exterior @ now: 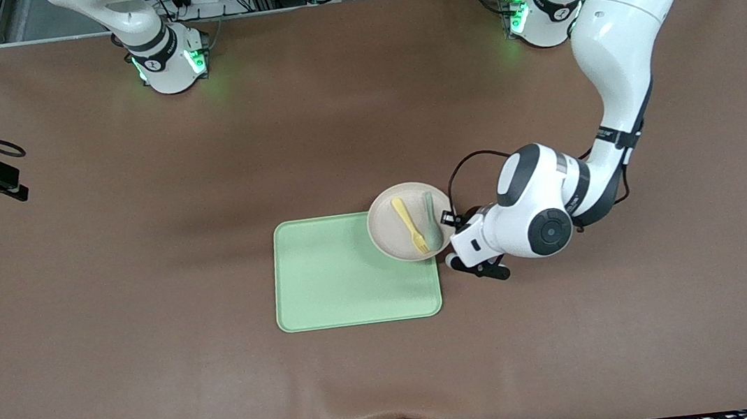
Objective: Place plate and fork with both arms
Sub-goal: 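Carry the plate with the left gripper and lower it onto the green tray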
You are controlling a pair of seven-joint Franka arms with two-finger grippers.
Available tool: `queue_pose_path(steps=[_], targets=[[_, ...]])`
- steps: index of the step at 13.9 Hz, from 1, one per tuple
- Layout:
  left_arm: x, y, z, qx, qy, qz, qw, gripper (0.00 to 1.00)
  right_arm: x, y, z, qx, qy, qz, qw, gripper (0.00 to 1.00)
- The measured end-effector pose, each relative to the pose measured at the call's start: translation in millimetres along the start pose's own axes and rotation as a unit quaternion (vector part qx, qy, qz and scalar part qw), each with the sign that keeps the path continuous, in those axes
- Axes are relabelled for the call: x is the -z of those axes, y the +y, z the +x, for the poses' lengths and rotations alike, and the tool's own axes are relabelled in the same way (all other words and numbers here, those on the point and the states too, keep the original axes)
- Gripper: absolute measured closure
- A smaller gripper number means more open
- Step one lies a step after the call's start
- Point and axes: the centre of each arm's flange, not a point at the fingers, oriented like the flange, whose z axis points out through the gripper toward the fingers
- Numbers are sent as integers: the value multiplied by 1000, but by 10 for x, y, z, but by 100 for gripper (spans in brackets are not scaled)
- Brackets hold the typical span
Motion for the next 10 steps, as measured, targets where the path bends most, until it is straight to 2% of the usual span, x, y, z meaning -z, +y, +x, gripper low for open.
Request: queue_pose_path(steps=[5, 10], targets=[[-20, 133, 231, 7, 52, -15, 999, 95, -61, 9, 42, -1, -2, 0, 1000, 0], [-96, 203, 336, 4, 75, -23, 997, 95, -119, 30, 70, -3, -7, 0, 1000, 0]])
